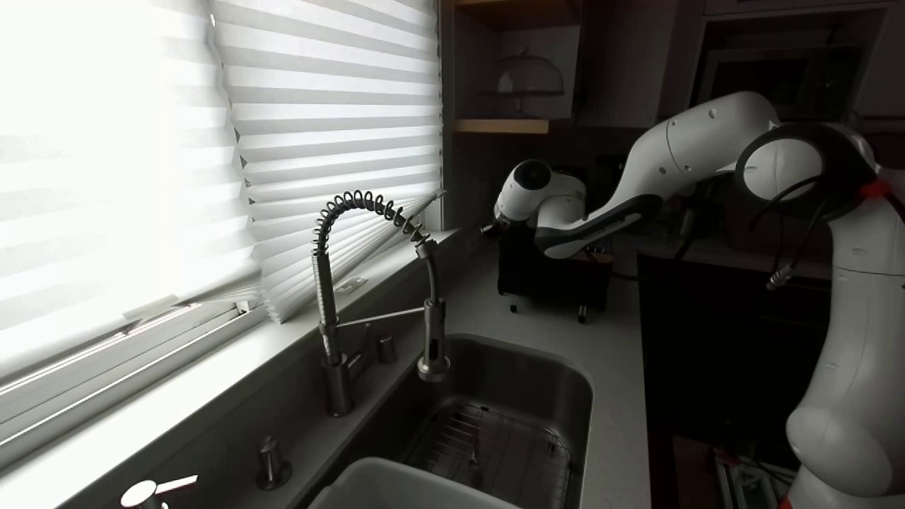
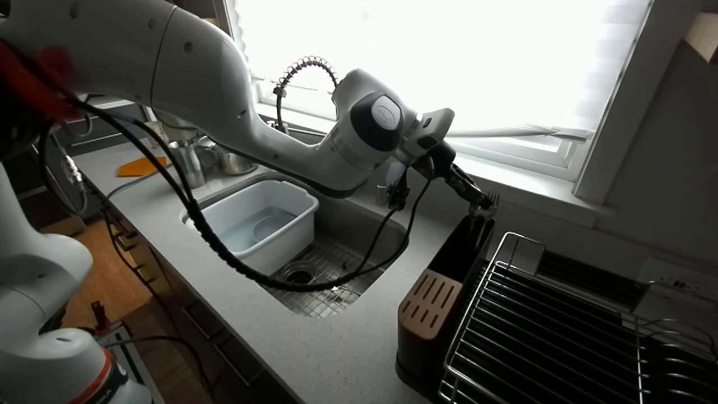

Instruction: Move the spoon and fork to the middle compartment of the black cutlery drying rack

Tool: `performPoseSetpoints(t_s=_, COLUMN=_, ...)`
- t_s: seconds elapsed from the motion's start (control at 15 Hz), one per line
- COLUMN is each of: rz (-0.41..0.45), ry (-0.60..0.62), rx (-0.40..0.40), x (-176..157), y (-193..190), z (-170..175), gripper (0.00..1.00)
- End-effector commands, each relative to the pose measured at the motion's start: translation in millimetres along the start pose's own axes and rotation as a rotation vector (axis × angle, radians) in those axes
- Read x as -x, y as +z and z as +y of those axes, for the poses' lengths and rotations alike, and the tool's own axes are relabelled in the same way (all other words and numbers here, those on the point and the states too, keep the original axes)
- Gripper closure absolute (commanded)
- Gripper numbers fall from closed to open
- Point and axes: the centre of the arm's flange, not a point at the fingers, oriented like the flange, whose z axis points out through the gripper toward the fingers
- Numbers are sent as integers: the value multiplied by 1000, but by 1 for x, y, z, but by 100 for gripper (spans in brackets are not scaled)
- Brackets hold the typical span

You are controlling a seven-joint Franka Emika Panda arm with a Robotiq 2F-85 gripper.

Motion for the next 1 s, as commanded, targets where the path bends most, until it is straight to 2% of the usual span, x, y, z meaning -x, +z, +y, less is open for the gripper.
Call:
performPoseSetpoints(t_s=0.0, rz=7, ry=-14, rx=-25, x=-5, y=-7, z=-1, gripper=98)
performPoseSetpoints(t_s=0.93, rz=125, ry=61, rx=-20, x=-49, y=-71, z=39, gripper=98)
